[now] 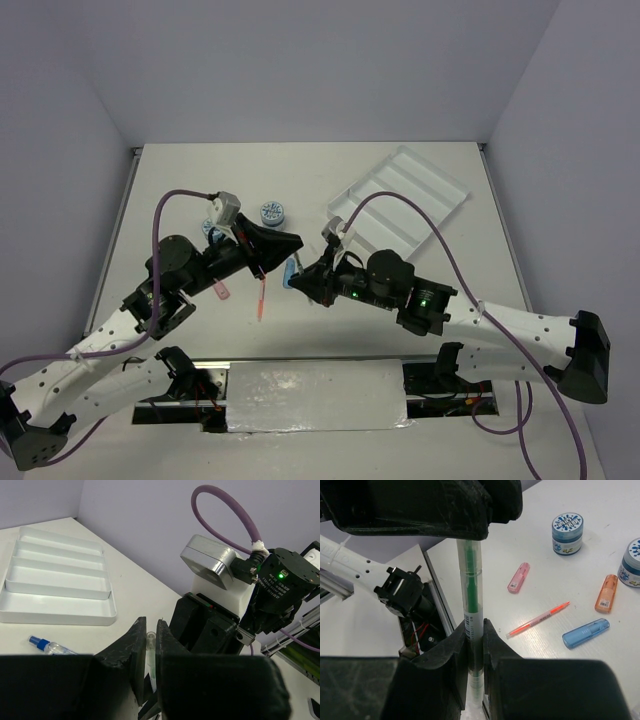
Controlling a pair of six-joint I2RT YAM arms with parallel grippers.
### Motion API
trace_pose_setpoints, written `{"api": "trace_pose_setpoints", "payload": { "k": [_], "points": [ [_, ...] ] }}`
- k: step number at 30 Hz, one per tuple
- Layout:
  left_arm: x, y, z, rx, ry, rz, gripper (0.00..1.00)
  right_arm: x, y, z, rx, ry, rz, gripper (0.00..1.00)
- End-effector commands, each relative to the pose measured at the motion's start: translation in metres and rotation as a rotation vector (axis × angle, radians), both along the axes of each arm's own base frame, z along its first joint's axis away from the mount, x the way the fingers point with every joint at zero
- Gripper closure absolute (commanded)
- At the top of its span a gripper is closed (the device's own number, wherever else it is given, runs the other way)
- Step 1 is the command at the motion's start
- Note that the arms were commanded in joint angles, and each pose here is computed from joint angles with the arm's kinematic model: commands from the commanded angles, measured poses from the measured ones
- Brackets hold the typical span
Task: Sort the stationery into containers
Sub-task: Close the pen cap on the pen, then place the pen in the storage box.
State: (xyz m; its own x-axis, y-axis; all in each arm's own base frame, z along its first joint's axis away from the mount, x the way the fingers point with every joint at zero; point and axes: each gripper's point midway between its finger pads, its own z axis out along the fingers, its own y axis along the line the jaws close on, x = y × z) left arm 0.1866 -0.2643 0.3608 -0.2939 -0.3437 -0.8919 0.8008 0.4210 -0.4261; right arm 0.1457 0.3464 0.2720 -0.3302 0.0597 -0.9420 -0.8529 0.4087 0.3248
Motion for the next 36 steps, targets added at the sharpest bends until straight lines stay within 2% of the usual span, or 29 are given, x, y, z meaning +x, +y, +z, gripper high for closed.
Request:
{"api": "trace_pose_setpoints", "payload": {
  "k": [1, 5, 15, 21, 28, 30, 31, 32, 33, 34, 35, 36],
  "points": [
    [-0.005, -0.002, 0.017, -0.039, -0.045, -0.028, 1.0, 0.004, 0.003, 0.033, 0.07, -0.045, -0.01, 1.0],
    [-0.001, -0.009, 0.006, -0.014, -0.014, -0.038, 1.0, 0.014, 0.001, 0.052, 0.093, -0.083, -0.055, 1.0],
    [0.004, -0.023, -0.058, 0.059, 0.142, -0.072, 1.0, 0.058, 0.005, 0.142, 0.179, -0.211, -0.066, 1.0],
    [-0.008, -0.031, -0.095, 0.081, 0.205, -0.126, 1.0, 0.076, -0.006, 0.192, 0.231, -0.279, -0.091, 1.0],
    [-0.015, -0.032, -0.12, 0.126, 0.24, -0.106, 1.0, 0.09, -0.007, 0.186, 0.187, -0.284, -0.094, 1.0],
    [-0.009, -0.023, -0.113, 0.144, 0.255, -0.045, 1.0, 0.094, -0.004, 0.155, 0.099, -0.284, -0.078, 1.0],
    [0.01, -0.01, -0.109, 0.154, 0.267, 0.09, 1.0, 0.096, -0.003, 0.139, 0.062, -0.285, -0.073, 1.0],
    [0.018, 0.002, -0.103, 0.168, 0.279, 0.174, 0.86, 0.1, -0.004, 0.12, 0.018, -0.278, -0.087, 1.0],
    [0.032, 0.016, -0.069, 0.134, 0.276, 0.284, 0.63, 0.106, -0.008, 0.082, -0.06, -0.265, -0.102, 1.0],
    [0.036, 0.04, -0.083, 0.23, 0.352, 0.407, 0.22, 0.112, -0.013, 0.063, -0.094, -0.254, -0.123, 1.0],
    [0.055, 0.074, -0.04, 0.155, 0.358, 0.63, 0.04, 0.12, -0.022, 0.026, -0.15, -0.211, -0.153, 1.0],
    [0.059, 0.096, -0.032, 0.165, 0.384, 0.746, 0.01, 0.136, -0.037, 0.007, -0.182, -0.18, -0.2, 1.0]
  ]
}}
